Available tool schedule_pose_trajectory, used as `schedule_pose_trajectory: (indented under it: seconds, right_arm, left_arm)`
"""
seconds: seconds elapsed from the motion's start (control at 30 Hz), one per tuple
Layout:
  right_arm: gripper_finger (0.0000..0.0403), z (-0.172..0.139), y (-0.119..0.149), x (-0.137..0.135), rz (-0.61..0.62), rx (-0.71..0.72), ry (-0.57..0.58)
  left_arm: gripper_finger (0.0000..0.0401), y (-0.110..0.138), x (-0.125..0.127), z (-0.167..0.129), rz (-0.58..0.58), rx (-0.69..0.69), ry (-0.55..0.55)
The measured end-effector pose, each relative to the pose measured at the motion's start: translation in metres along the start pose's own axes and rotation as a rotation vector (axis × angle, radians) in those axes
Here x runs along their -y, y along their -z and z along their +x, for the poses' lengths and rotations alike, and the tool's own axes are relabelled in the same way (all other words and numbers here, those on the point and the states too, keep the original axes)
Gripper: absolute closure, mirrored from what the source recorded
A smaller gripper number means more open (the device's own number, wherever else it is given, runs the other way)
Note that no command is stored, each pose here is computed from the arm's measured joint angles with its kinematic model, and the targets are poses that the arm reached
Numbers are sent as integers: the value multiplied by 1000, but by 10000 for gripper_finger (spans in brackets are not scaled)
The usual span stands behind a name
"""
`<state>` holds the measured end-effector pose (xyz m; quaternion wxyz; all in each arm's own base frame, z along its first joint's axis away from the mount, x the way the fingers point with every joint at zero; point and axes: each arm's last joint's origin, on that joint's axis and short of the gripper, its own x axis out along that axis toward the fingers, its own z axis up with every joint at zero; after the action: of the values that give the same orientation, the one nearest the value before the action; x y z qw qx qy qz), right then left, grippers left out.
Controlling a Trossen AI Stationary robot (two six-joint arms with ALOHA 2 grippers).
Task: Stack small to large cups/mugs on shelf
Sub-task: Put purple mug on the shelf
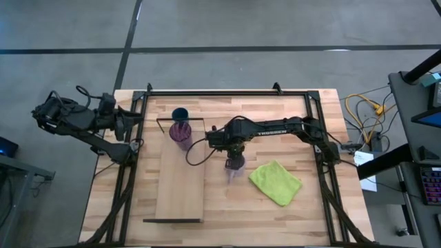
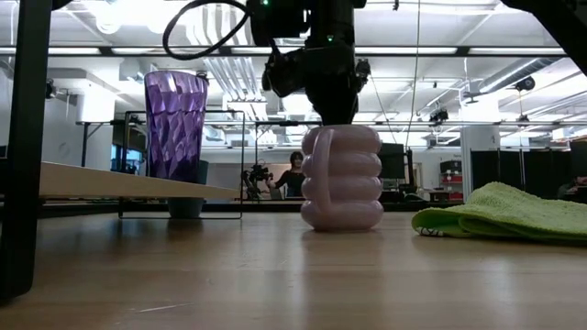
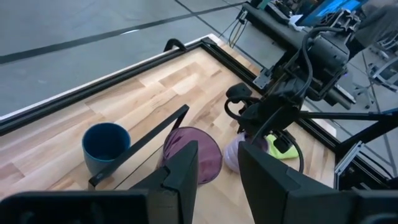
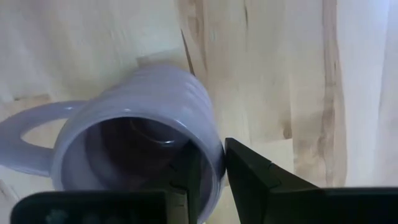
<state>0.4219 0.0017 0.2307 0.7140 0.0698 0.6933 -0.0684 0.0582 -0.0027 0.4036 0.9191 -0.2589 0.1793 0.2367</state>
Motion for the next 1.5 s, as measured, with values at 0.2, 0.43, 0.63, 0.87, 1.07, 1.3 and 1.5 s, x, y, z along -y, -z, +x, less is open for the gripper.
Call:
schedule_pose_trajectory:
  seconds: [0.2, 0.43, 0.63, 0.87, 1.07, 1.3, 1.5]
  right_arm:
    - [379, 5, 1, 0, -3, -10, 6]
    - [383, -18, -8, -6, 0, 83, -26]
    - [383, -74, -18, -12, -10, 296, -77]
    - [383, -104, -33, -23, -106, 548, -139]
    - [383, -104, -38, -24, -106, 597, -144]
    - [383, -102, -45, -26, -156, 669, -142]
    - [383, -94, -56, -29, -209, 757, -212]
  left_arm:
    - [301, 0, 0, 0, -2, 7, -6]
    - [301, -1, -2, -2, -7, 17, -5]
    - [301, -1, -4, -3, -11, 37, -18]
    - [301, -1, -3, -2, -10, 38, -21]
    - [301, -1, -4, -3, -11, 39, -20]
    - [301, -1, -4, -2, -11, 51, -33]
    - [301, -1, -3, -2, -12, 54, -38]
